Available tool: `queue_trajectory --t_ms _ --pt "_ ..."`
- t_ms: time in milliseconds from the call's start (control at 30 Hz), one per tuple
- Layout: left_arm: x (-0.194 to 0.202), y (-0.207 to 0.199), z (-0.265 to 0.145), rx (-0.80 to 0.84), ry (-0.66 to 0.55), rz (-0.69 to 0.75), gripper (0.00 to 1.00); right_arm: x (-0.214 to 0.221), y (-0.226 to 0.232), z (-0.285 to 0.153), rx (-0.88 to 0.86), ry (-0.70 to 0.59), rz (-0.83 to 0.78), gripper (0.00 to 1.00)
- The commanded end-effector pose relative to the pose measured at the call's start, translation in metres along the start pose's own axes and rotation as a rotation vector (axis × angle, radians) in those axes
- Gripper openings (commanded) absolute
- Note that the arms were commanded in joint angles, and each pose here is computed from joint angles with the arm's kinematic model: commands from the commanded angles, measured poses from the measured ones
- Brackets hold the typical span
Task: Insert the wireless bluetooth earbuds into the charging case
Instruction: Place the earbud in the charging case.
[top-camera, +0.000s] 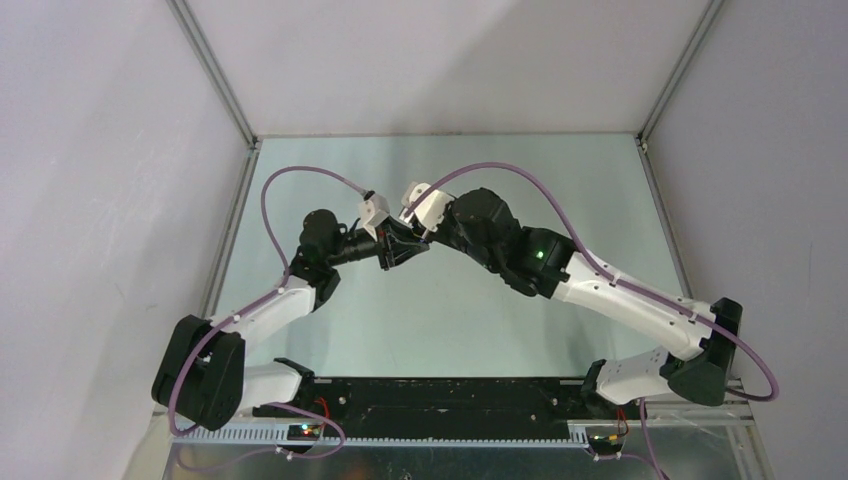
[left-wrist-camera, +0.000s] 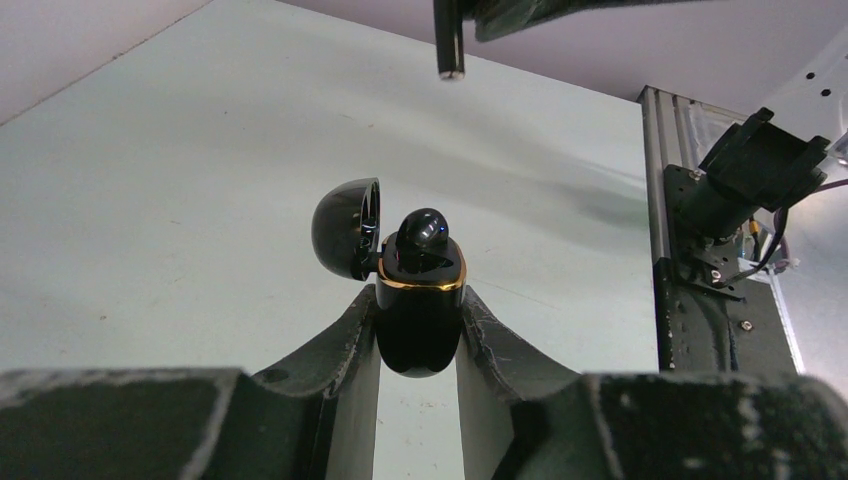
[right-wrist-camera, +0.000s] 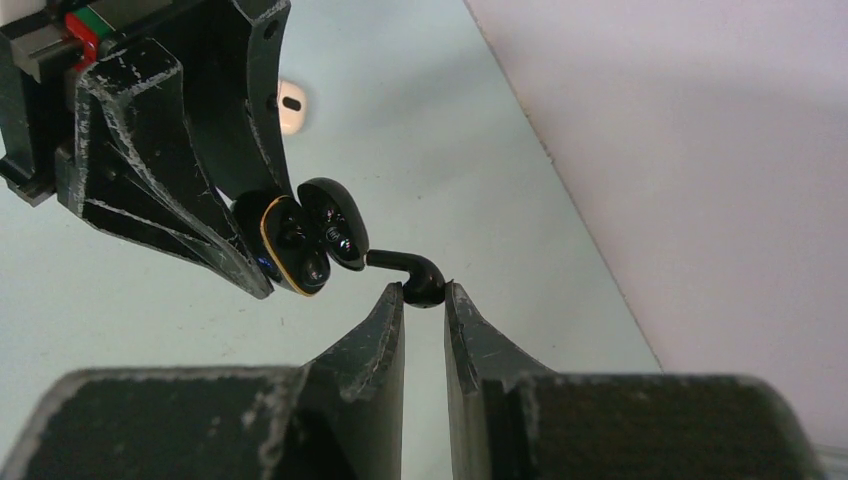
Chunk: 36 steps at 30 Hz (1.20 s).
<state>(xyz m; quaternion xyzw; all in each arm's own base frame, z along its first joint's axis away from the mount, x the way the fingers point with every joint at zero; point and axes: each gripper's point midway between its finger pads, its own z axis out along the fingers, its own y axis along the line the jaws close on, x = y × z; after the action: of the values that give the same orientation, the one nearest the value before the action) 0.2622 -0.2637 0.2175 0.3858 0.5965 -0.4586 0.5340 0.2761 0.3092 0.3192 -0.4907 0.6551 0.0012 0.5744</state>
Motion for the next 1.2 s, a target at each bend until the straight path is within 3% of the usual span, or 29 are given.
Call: queue_trajectory --t_ms 0,333,1167 --pt "-0.025 -0.009 0.004 0.051 -0.057 0.047 0.0 -0.019 -0.001 -0.002 -0.012 -0.041 0.092 0.0" --pt "-0.027 -0.015 0.003 0.075 -0.067 0.044 0.0 -0.019 0.029 0.01 -0.078 -0.018 0.078 0.0" --pt "-0.032 -0.016 0.003 0.077 -0.078 0.038 0.0 -0.019 0.05 0.019 -0.076 0.008 0.047 0.0"
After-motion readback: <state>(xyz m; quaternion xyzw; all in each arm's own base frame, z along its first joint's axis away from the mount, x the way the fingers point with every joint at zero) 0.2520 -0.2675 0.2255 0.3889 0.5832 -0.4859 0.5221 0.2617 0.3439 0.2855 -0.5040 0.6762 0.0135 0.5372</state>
